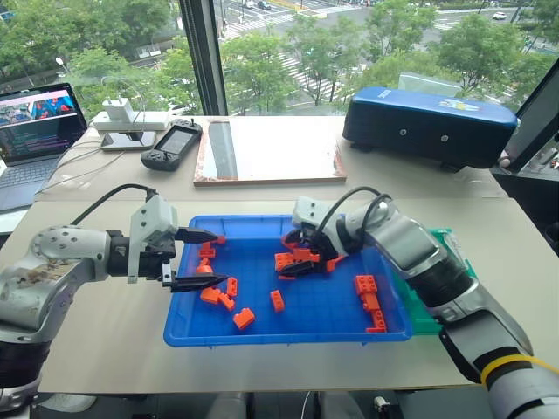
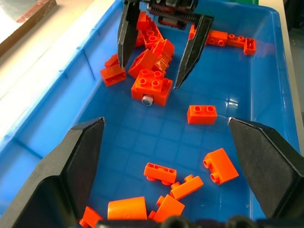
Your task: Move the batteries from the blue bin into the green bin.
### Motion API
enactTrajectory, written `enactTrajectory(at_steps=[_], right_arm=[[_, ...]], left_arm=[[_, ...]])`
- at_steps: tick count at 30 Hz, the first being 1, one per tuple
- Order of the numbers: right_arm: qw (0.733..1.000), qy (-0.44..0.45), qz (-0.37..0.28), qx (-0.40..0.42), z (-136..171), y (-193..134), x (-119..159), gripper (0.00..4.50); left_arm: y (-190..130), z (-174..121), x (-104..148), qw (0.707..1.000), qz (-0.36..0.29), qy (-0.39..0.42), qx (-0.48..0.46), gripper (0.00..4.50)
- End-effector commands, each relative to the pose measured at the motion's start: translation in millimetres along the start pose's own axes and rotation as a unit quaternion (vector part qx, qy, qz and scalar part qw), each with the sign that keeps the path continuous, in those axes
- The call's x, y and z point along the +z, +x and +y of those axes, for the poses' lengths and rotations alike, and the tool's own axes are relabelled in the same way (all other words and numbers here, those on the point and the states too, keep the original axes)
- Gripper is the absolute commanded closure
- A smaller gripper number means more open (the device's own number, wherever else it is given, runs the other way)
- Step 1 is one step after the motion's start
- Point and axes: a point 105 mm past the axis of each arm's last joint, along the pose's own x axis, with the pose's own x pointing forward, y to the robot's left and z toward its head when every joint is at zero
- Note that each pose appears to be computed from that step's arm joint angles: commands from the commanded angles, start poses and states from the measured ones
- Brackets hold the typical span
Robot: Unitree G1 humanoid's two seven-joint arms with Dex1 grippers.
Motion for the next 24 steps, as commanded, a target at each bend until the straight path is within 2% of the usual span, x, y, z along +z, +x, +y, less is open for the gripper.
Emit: enactTrajectory(at_steps=[1,3,9,10,17,19,21,24], right_arm=[[1.000,-0.018,-0.011,-0.006,-4.1,-1.5,8.1,0.31],[1.000,-0.015,-0.011,-0.003,-3.5,0.4,6.1,0.81],[1.000,-0.014,-0.024,-0.006,-4.5,-3.7,12.2,2.90],[1.000,-0.016,-0.025,-0.010,-5.6,-5.5,13.8,3.08],[0.997,-0.028,-0.053,-0.043,-10.8,-36.3,37.4,3.09],[0.997,-0.020,-0.041,-0.067,-14.5,-58.0,30.0,3.09],[0.995,-0.012,0.001,-0.094,-17.9,-80.7,6.2,3.09],[0.990,-0.001,0.030,-0.138,-28.3,-87.5,-13.3,3.09]], left_arm=[[-4.9,1.8,10.6,1.000,-0.004,0.024,0.008,0.00],[-4.9,2.4,10.7,1.000,-0.004,0.024,0.009,0.00],[-3.8,4.1,10.3,1.000,-0.004,0.026,0.009,0.00],[-3.5,4.9,10.3,1.000,-0.004,0.027,0.010,0.00],[-1.1,7.3,10.1,1.000,-0.004,0.027,0.002,0.00],[0.0,10.2,10.6,1.000,-0.005,0.027,0.000,0.00],[3.2,12.1,11.0,0.999,-0.006,0.030,-0.009,0.00],[7.5,15.0,11.8,0.999,-0.009,0.033,-0.017,0.00]])
